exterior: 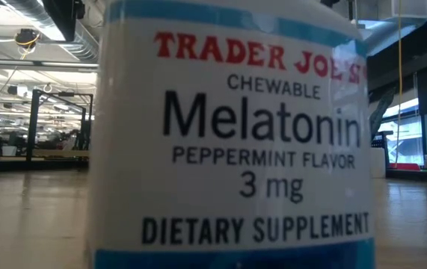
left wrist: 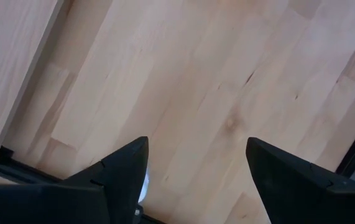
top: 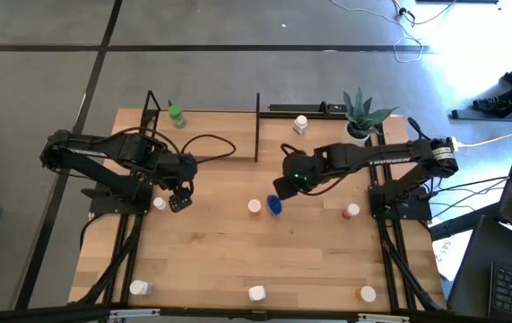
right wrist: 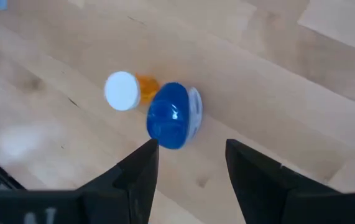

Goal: Pick and place medicine bottles onto shelf by color
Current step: Put the blue pill bottle on the shelf

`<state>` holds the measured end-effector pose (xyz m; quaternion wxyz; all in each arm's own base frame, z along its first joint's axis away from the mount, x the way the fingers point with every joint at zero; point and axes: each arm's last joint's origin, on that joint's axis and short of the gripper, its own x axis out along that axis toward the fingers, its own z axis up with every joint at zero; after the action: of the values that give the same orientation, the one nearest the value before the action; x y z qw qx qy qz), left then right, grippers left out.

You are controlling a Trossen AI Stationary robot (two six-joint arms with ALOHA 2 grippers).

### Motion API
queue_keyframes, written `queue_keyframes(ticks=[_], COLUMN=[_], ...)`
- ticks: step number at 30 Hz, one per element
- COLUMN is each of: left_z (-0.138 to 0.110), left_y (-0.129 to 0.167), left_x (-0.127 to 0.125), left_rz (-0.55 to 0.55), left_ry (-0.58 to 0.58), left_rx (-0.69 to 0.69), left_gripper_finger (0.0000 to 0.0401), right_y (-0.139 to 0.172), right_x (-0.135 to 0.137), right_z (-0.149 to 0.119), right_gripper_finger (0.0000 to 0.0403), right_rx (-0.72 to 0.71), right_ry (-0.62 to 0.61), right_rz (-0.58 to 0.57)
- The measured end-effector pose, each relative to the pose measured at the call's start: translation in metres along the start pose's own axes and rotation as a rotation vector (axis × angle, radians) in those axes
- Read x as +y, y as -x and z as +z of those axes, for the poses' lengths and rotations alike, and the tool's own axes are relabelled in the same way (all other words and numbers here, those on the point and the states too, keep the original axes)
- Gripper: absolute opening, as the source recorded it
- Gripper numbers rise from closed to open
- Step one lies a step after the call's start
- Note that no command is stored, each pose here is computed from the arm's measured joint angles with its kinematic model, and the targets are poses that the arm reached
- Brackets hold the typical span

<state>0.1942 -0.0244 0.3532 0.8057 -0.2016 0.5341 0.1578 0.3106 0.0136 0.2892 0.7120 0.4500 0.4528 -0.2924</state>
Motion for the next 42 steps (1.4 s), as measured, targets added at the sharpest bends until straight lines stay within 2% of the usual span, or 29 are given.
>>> queue_keyframes(ticks=[7,15,24,33,42], left_z=[0.001,0.001,0.002,0.002,0.002], left_y=[0.0,0.0,0.0,0.0,0.0], left_x=[-0.001,-0.001,-0.001,-0.002,-0.002], left_rz=[-0.008,-0.008,-0.013,-0.017,-0.017], left_ry=[0.002,0.003,0.004,0.004,0.002], left_rx=[-0.011,-0.011,-0.017,-0.022,-0.022], left_gripper_finger=[0.0265,0.0265,0.0265,0.0265,0.0265], right_y=[-0.025,-0.055,-0.059,-0.081,-0.083], right_x=[0.007,0.019,0.019,0.018,0.021], right_z=[-0.005,-0.004,-0.002,-0.003,-0.002], right_gripper_finger=[0.0188,0.0188,0.0188,0.0188,0.0188], right_rx=[0.095,0.166,0.113,0.152,0.141], right_ry=[-0.039,-0.027,-0.016,-0.021,-0.021], right_rz=[-0.02,0.044,0.015,-0.035,-0.005])
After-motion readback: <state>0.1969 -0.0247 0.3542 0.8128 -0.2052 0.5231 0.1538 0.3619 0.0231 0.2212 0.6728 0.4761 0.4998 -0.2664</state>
